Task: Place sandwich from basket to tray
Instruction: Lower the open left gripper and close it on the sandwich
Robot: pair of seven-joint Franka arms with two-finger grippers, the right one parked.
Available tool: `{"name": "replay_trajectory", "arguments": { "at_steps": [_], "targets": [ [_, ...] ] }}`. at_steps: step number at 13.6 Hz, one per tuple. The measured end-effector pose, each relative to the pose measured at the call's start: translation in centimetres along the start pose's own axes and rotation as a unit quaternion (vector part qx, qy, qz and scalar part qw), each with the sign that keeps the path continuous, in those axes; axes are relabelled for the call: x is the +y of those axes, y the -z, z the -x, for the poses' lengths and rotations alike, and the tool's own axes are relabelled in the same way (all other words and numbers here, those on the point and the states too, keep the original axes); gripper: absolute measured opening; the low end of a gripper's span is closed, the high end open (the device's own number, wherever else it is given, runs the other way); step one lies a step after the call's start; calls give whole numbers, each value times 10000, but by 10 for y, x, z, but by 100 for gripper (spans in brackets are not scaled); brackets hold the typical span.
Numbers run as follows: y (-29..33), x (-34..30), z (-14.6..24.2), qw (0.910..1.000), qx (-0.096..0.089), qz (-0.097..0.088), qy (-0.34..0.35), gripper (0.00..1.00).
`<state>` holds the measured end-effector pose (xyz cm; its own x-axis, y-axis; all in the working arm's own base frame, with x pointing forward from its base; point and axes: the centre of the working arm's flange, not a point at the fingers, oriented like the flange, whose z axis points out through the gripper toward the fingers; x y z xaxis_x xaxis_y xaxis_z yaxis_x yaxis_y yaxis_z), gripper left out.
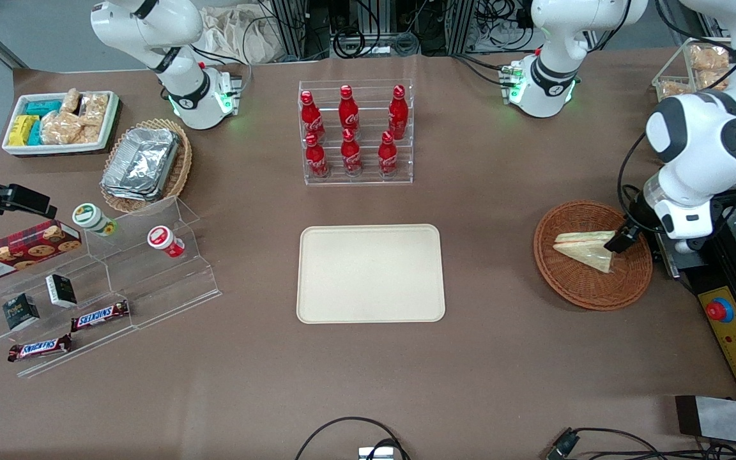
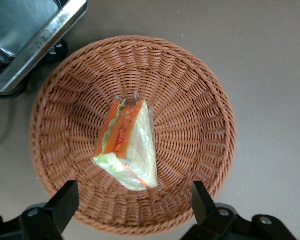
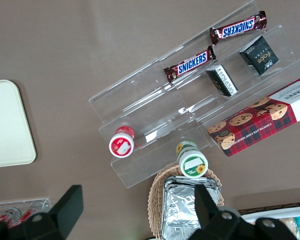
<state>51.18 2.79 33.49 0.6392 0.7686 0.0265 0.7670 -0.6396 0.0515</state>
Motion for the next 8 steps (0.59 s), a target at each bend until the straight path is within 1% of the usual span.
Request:
{"name": "replay_trajectory", "arguments": {
  "at_steps": [3, 8],
  "targets": [
    [-33, -9, 7, 9999, 84, 70, 38, 100],
    [-60, -14, 9, 9998, 122, 141, 123, 100]
  ]
}}
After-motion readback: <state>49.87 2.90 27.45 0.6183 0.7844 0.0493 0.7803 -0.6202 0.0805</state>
